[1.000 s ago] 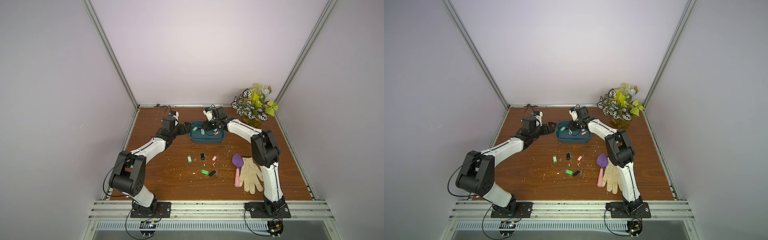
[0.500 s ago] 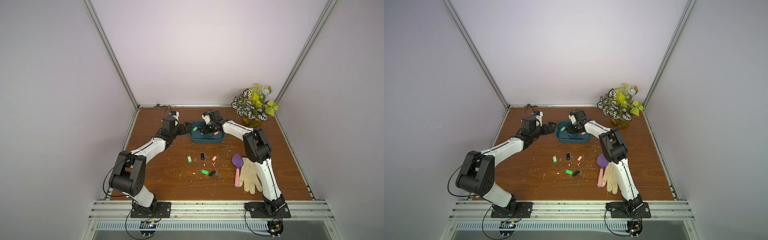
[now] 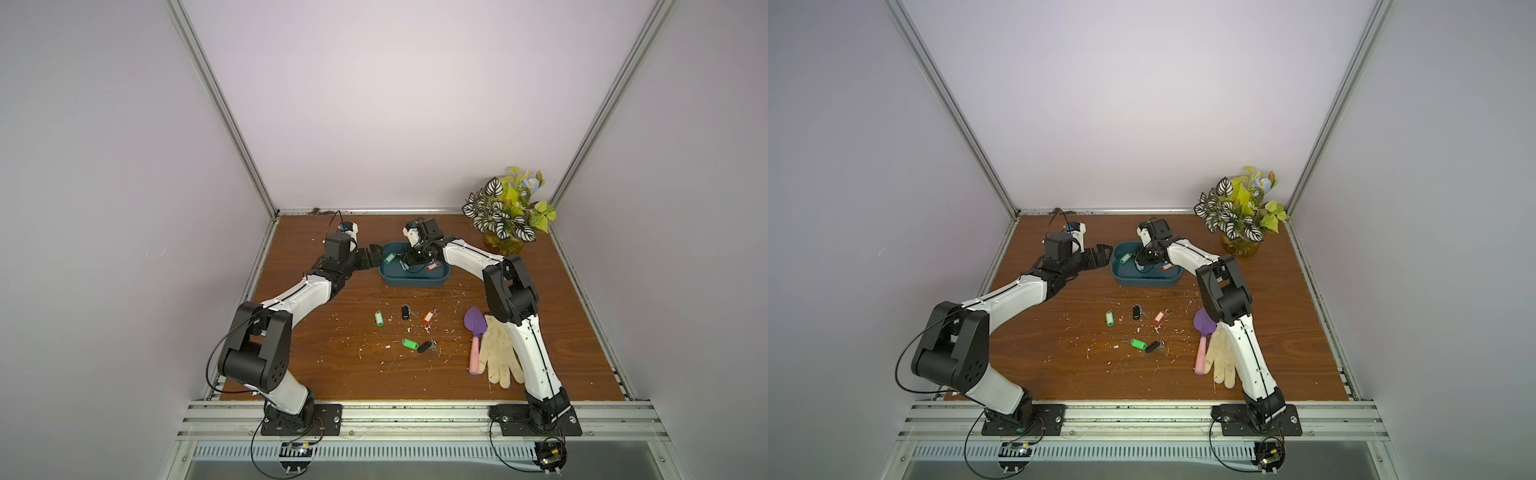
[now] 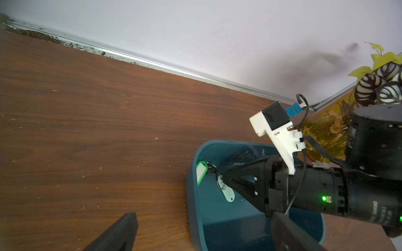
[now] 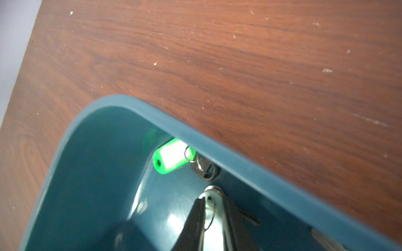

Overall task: Take the keys out of the storage box
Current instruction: Pick up the key from the storage box.

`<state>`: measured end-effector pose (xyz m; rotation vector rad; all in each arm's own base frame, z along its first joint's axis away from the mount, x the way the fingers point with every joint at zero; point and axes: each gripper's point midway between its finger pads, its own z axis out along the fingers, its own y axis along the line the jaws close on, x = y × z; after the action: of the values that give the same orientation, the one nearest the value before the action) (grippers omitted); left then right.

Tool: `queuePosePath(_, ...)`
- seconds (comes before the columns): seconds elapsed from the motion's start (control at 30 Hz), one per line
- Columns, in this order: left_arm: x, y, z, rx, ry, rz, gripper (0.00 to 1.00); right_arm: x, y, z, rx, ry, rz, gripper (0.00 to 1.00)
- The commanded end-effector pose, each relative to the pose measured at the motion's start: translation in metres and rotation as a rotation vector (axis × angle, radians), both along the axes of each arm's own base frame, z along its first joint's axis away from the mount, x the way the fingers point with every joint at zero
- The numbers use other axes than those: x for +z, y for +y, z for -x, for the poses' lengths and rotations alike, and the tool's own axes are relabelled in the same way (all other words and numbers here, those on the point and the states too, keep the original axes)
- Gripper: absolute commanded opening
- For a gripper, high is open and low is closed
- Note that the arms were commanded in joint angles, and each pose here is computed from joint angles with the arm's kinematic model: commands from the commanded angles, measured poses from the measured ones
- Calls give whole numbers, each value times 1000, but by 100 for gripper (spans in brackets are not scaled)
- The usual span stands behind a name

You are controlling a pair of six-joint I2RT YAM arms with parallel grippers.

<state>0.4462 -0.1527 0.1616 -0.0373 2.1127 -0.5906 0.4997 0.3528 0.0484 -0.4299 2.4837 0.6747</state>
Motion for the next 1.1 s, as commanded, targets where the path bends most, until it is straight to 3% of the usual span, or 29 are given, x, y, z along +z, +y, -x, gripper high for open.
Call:
queuePosePath(0.0,0,6,-1,10,-7,-2,100,14,-1,-6,-12,-17,0,12)
queuePosePath(0.17,0,6,0,9,-6,-4,100,29,-1,-11,-12,-43,-7,1)
queuePosePath(0.53,0,6,0,8,-5,-3,100,64,-5,-12,5,-103,-31,0)
queuePosePath(0.77,8,1,2,-18,-34,24,100,116,-7,-4,65,-202,-97,0)
queuePosePath(1.07,58,-55,41,-310,-263,123,100,194,-6,60,285,-313,-330,0)
